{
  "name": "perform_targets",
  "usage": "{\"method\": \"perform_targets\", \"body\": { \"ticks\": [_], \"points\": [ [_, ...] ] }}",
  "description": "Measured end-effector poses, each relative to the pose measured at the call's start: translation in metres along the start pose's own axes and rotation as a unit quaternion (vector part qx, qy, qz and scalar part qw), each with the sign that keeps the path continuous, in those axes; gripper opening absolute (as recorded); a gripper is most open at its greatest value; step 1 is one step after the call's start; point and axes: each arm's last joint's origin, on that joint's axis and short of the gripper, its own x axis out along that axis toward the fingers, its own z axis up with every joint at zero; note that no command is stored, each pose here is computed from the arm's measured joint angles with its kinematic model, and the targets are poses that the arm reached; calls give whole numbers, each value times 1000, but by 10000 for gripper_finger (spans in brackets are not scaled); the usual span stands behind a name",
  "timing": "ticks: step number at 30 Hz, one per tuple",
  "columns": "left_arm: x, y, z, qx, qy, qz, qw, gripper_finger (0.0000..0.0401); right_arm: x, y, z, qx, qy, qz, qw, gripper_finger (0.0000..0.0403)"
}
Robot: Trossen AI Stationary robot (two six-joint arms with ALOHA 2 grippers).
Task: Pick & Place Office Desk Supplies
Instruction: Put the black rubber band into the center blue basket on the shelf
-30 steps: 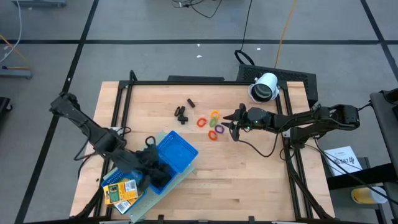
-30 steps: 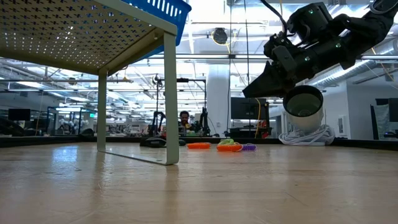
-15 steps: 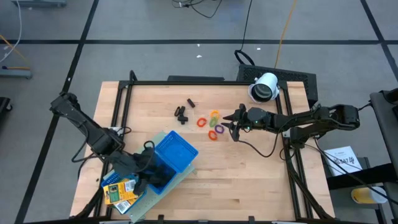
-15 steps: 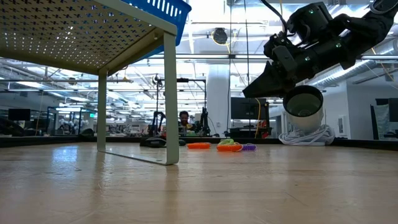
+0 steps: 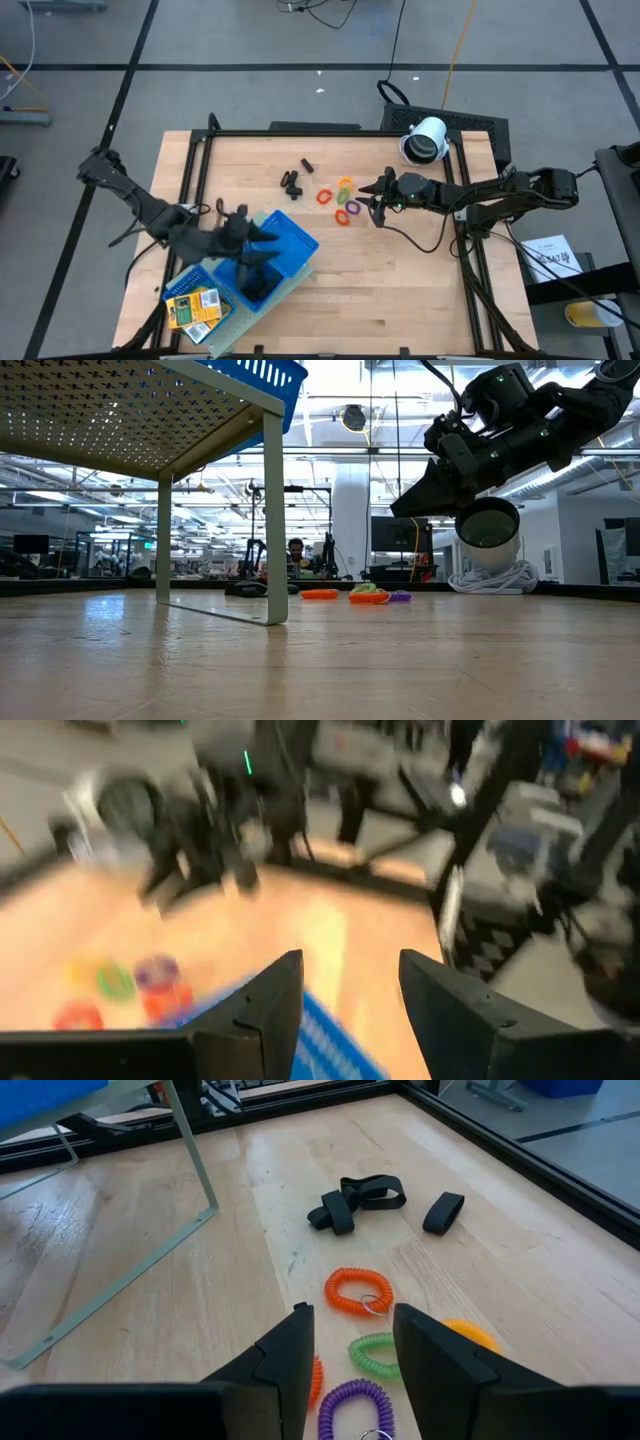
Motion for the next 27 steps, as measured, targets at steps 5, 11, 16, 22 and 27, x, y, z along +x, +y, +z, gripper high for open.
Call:
{"method": "perform_targets", "body": {
  "ticks": [5, 11, 16, 22, 27],
  "points": [
    [11, 13, 23, 53, -88, 56, 993, 177, 0, 0, 0, 0, 0, 0, 1000, 128],
    [18, 36, 48, 127, -160, 147, 968, 177, 0, 0, 0, 0, 0, 0, 1000, 128],
    [35, 65, 57, 92, -171, 214, 957, 177, 0, 0, 0, 0, 0, 0, 1000, 128],
    [70, 104, 49, 48, -143, 287, 946, 177, 0, 0, 0, 0, 0, 2, 1000, 128],
    [100, 141, 29, 24, -79, 352, 932, 177, 0, 0, 0, 0, 0, 2, 1000, 128]
  ]
}}
